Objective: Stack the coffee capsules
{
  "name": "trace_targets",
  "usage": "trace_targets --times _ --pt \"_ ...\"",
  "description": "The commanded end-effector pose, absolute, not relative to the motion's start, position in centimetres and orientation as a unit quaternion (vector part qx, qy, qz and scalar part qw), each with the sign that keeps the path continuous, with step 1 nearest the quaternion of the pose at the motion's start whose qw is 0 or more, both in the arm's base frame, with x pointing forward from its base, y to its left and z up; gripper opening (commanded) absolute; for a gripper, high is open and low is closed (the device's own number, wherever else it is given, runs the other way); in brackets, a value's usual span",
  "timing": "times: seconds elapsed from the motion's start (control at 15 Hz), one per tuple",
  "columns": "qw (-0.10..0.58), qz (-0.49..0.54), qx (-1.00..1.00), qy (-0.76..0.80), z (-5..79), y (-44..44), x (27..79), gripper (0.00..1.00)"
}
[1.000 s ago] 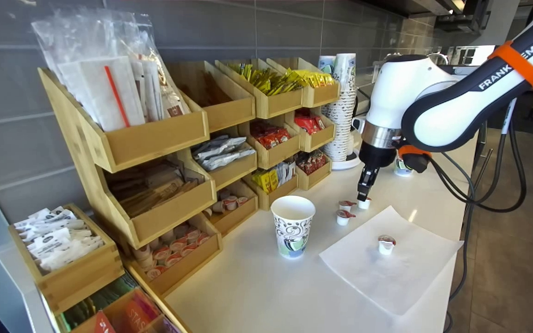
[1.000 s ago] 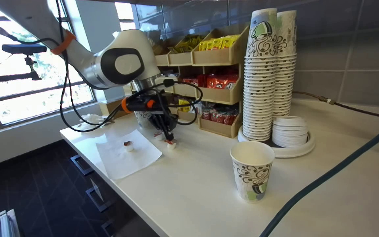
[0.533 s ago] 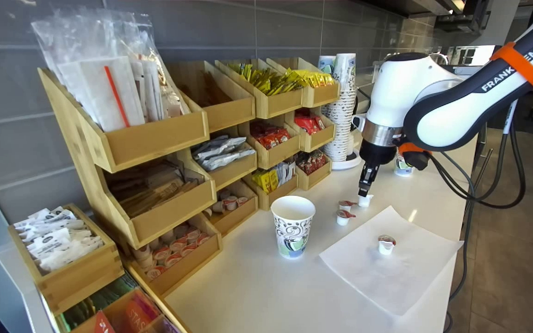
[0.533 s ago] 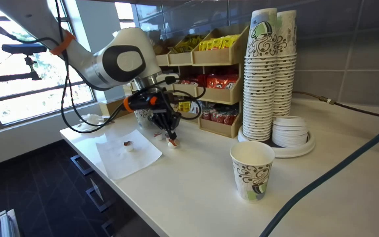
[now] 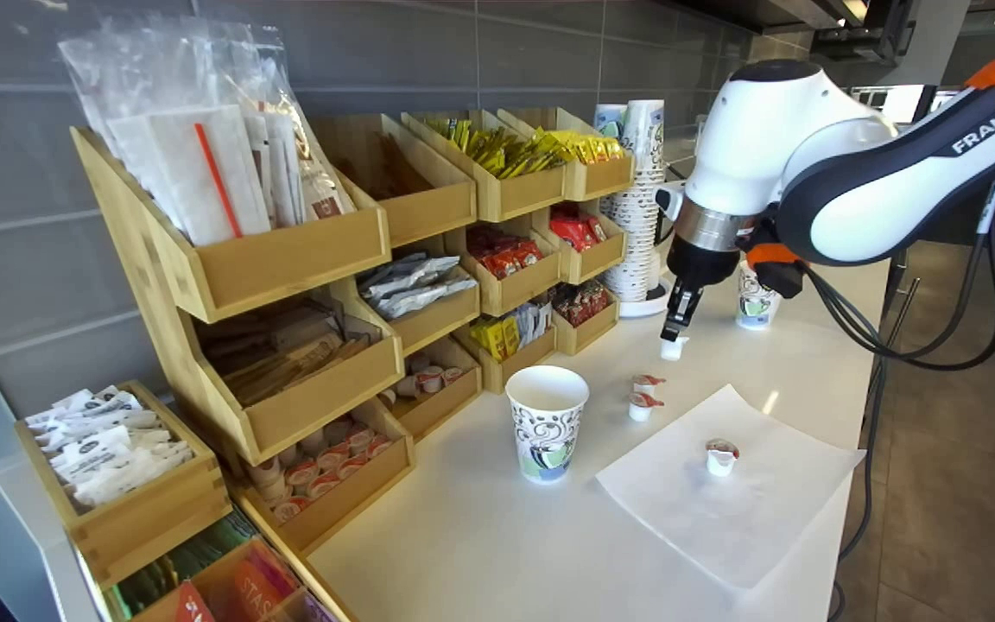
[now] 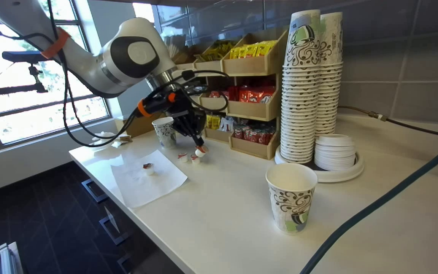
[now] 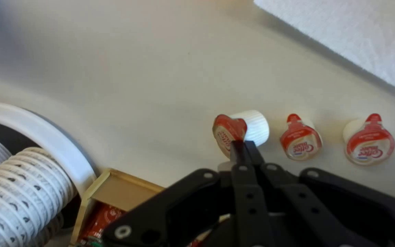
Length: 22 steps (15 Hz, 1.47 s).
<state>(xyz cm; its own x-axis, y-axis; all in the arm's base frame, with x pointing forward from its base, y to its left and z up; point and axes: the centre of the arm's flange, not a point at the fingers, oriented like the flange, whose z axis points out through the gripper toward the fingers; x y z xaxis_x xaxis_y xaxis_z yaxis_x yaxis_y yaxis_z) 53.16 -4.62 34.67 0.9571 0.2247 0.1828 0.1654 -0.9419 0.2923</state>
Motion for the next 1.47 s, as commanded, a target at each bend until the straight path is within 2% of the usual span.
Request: trace_targets --times 0.0,0.53,1.4 --pt "0.16 0.123 0.973 0.112 36.4 -2.1 51.9 0.0" --pt "0.179 0.127 0.968 0.118 35.3 1.6 52.3 0.0" --pt "0.217 0.123 0.962 0.108 32.4 2.9 52.5 0.0"
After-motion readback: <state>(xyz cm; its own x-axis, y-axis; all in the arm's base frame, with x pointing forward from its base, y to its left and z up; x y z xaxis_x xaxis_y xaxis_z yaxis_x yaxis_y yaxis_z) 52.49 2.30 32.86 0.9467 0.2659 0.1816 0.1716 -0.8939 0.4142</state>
